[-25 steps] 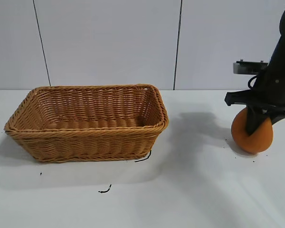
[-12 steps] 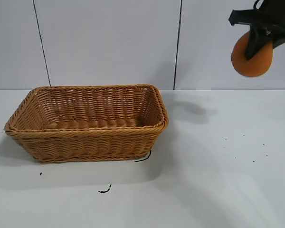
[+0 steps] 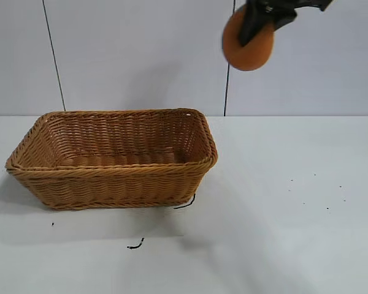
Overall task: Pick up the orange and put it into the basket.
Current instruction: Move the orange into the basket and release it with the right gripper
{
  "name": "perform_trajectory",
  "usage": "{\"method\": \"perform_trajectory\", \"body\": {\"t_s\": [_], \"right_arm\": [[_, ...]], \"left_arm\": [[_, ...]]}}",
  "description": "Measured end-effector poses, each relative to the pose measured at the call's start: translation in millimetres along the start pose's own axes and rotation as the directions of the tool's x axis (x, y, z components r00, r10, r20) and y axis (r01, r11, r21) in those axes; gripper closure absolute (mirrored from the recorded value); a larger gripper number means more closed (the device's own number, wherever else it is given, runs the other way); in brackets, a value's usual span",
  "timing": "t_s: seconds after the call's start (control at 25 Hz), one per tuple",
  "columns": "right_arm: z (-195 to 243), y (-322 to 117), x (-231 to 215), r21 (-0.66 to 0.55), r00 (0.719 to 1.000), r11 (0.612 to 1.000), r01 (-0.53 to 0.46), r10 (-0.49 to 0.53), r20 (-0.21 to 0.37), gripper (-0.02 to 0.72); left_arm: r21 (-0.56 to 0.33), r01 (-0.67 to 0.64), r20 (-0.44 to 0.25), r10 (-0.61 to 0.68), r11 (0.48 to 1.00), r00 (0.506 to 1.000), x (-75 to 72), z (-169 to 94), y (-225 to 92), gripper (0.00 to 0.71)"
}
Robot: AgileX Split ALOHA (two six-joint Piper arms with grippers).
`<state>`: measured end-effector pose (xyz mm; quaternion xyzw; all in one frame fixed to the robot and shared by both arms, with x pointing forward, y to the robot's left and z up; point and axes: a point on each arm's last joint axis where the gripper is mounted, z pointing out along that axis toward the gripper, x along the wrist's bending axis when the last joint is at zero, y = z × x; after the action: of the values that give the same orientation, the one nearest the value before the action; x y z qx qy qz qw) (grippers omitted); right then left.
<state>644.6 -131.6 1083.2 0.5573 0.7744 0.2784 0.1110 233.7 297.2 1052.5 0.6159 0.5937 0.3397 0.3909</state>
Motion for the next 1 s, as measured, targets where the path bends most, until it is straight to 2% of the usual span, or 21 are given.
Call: {"method": "perform_trajectory", "body": {"t_s": [0.2,0.32,0.6,0.68,0.72,0.76,0.92,1.0], "right_arm": [[32,-10,67,-0.004,0.993,0.996,0.088,-0.088,-0.082,0.598],[65,-22,92,0.016,0.988,0.993,0.116,-0.114,-0.109,0.598],[140,-55,117,0.092,0.980,0.982,0.167,-0.155,-0.123,0.598],[155,-63,116,0.113,0.981,0.979,0.168,-0.154,-0.118,0.575],[160,-65,115,0.122,0.981,0.978,0.168,-0.154,-0.116,0.542],[163,-67,114,0.130,0.981,0.977,0.170,-0.156,-0.113,0.478],[161,-66,115,0.134,0.981,0.976,0.173,-0.158,-0.114,0.127],[155,-63,116,0.145,0.980,0.973,0.179,-0.163,-0.115,0.055]], "left_arm": [[0.000,0.000,0.000,0.000,1.000,1.000,0.0,0,0,0.071],[0.000,0.000,0.000,0.000,1.000,1.000,0.0,0,0,0.071],[0.000,0.000,0.000,0.000,1.000,1.000,0.0,0,0,0.071],[0.000,0.000,0.000,0.000,1.000,1.000,0.0,0,0,0.071],[0.000,0.000,0.000,0.000,1.000,1.000,0.0,0,0,0.071],[0.000,0.000,0.000,0.000,1.000,1.000,0.0,0,0,0.071],[0.000,0.000,0.000,0.000,1.000,1.000,0.0,0,0,0.071],[0.000,0.000,0.000,0.000,1.000,1.000,0.0,0,0,0.071]]}}
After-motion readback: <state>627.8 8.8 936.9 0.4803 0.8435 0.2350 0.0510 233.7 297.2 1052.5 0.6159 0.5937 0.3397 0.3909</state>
